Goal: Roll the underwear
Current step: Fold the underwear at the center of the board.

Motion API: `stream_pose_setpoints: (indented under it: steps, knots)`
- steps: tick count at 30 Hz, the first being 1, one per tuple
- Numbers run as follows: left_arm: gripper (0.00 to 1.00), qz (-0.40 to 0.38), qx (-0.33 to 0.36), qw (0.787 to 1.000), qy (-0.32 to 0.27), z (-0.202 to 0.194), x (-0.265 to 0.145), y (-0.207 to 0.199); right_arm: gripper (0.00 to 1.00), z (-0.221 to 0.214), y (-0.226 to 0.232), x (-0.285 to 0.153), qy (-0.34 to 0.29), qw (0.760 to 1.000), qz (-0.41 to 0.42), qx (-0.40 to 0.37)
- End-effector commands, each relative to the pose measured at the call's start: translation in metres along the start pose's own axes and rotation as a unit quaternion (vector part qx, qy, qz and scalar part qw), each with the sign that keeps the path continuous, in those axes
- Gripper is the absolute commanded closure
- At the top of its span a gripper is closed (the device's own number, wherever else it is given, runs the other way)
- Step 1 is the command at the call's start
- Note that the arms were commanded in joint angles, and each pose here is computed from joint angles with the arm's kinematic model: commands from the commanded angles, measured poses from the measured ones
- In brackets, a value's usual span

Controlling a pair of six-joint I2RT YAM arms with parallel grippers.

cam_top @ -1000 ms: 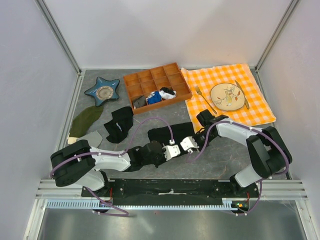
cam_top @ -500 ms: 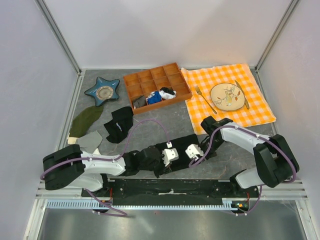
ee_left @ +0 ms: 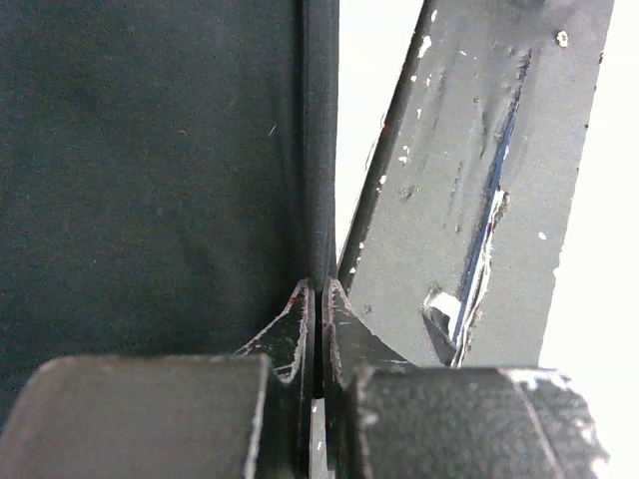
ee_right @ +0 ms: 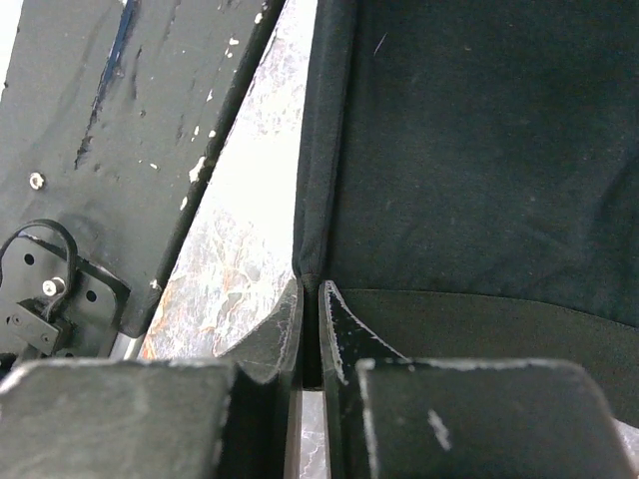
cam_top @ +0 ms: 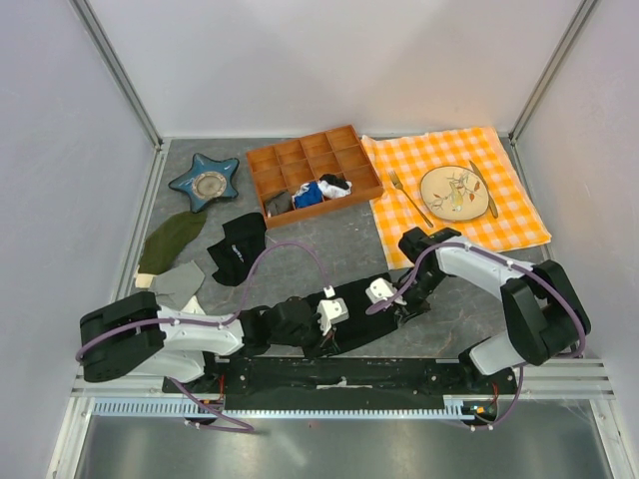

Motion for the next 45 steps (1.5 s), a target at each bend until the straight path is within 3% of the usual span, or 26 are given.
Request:
stream_pose_setpoints:
  steps: [1,11,24,34,40,43,45]
  knots:
    - [0.98,-0.006,-0.019,1.000,-0.024,0.006,-0.006,-0.006,0.90,0.011,-0.006,-0.006,-0.017,1.000,-0.003,0.020]
    - [0.98,0.078,-0.036,0.992,-0.096,0.035,-0.031,0.015,0.93,0.022,-0.039,-0.025,-0.017,0.997,-0.033,0.065]
    - [0.98,0.176,-0.135,0.962,-0.160,0.066,-0.062,0.070,0.95,0.014,-0.109,-0.036,-0.006,0.992,-0.056,0.112]
    - [0.98,0.201,-0.179,0.955,-0.125,0.066,-0.055,0.096,0.95,-0.011,-0.143,-0.029,0.023,0.985,-0.075,0.153]
    - [0.98,0.223,-0.195,0.947,-0.126,0.070,-0.056,0.111,0.92,-0.018,-0.157,-0.030,0.036,0.980,-0.105,0.166]
    - [0.98,0.238,-0.202,0.941,-0.128,0.073,-0.058,0.120,0.84,-0.022,-0.166,-0.033,0.044,0.974,-0.130,0.181]
    - [0.93,0.248,-0.207,0.938,-0.124,0.074,-0.057,0.128,0.74,-0.027,-0.168,-0.036,0.057,0.967,-0.147,0.200]
Point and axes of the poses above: each gripper's point midway between its finger pads, its own x axis out along the fingers, its own y axis along the line the jaws close on, z = x × y, the point moved 1 cm from there along -x, back along the fingers, and after that the axes turned 14 degrees about -x, right-handed, at the moved point
